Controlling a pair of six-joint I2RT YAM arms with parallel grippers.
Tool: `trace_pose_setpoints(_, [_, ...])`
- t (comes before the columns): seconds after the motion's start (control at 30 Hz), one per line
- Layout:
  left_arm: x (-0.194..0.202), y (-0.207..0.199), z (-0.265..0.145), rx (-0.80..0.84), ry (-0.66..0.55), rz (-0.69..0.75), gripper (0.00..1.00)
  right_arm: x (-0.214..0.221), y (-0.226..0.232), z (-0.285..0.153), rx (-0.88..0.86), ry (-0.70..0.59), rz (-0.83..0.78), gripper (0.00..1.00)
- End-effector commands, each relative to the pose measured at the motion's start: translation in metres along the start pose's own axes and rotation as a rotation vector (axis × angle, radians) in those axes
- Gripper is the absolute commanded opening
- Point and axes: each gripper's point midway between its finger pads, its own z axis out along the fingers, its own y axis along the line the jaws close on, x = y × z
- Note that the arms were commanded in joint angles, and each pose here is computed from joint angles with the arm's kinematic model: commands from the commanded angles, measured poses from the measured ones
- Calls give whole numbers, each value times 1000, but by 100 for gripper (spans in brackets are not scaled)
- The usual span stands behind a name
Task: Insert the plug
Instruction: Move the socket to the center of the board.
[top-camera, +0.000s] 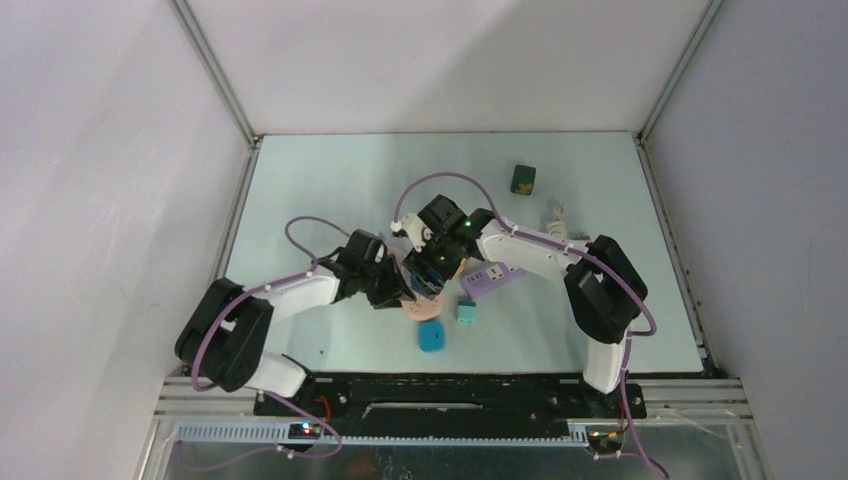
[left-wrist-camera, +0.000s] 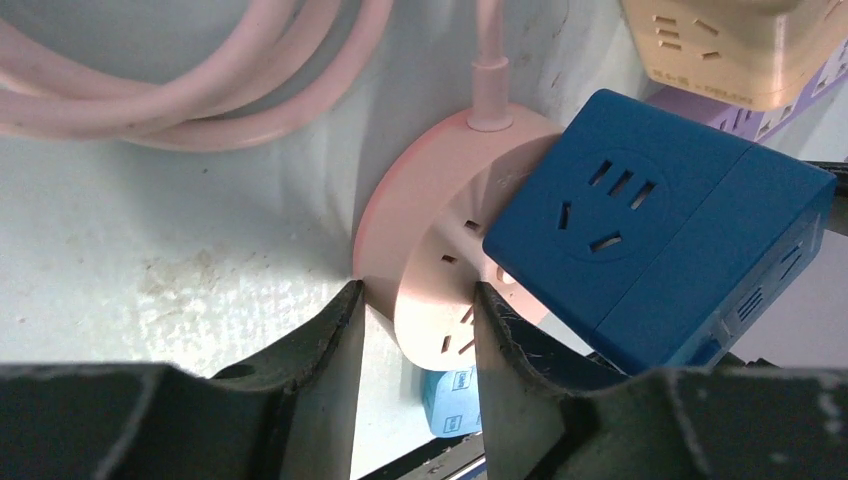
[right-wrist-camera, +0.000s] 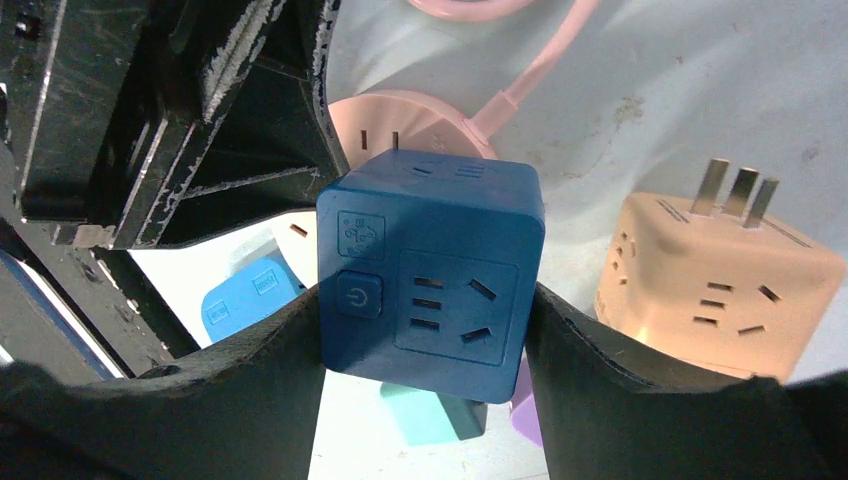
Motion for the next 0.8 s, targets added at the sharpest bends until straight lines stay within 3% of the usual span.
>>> trace_pose_setpoints(0.0, [12,41,14,-173,45,-15,34,-39,6,-19,-47,-129,62,0])
trace_pose_setpoints(0.4, [8,63,9,-345,62,59,33,-74,13,-57,-69,-291,93,0])
trace_pose_setpoints(0.77, [10,63,12,-366,71,57,33,-70,15,-75,66,-360,-58,0])
